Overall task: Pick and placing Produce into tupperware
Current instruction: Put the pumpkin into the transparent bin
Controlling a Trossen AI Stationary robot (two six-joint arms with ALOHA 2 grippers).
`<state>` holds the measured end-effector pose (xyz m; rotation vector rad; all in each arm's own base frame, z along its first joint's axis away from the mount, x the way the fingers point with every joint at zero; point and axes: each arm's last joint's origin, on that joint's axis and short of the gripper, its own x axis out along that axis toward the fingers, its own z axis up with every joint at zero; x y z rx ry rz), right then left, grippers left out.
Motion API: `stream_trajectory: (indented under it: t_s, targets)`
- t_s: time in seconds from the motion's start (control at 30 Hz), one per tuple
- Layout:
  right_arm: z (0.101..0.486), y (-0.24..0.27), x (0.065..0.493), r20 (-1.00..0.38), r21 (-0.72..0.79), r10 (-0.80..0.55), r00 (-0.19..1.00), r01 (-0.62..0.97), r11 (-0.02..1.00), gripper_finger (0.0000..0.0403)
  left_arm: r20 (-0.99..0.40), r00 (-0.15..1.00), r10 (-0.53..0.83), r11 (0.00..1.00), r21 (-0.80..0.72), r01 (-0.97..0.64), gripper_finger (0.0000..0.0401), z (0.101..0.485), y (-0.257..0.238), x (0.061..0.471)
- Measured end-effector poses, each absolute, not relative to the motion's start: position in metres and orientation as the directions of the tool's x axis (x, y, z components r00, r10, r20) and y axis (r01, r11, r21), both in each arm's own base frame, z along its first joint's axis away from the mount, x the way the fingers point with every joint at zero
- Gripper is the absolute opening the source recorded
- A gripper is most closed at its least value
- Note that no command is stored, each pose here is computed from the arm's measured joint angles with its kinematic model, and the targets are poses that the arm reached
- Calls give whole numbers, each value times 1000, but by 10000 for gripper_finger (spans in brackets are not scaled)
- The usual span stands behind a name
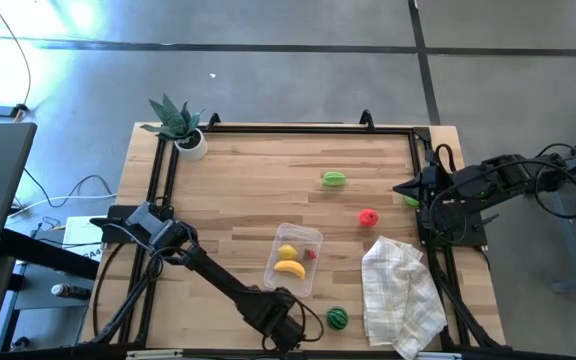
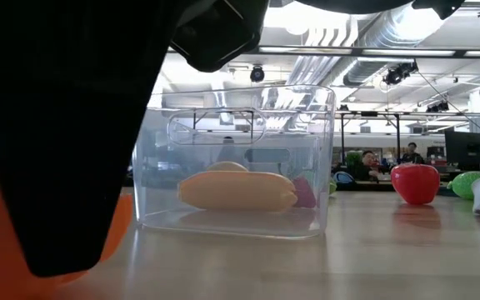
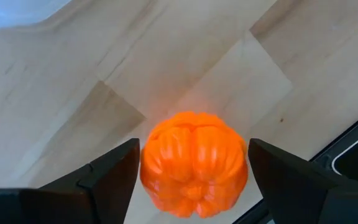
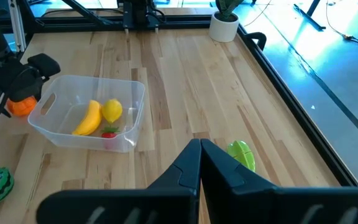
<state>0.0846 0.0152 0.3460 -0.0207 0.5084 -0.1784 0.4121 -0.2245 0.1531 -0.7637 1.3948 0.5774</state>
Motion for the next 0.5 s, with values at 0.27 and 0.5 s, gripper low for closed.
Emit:
stream_trajectory:
  t_s: [0.27,0.5]
  targets:
    - [346,15,85,-482,-64,-175,858,165,984,0,-985,143,-98,646,-173,-744,289,154,-226,416]
    - [346,15,85,-483,-64,-176,858,165,984,0,-985,145,-99,665,-173,-727,289,154,-226,416]
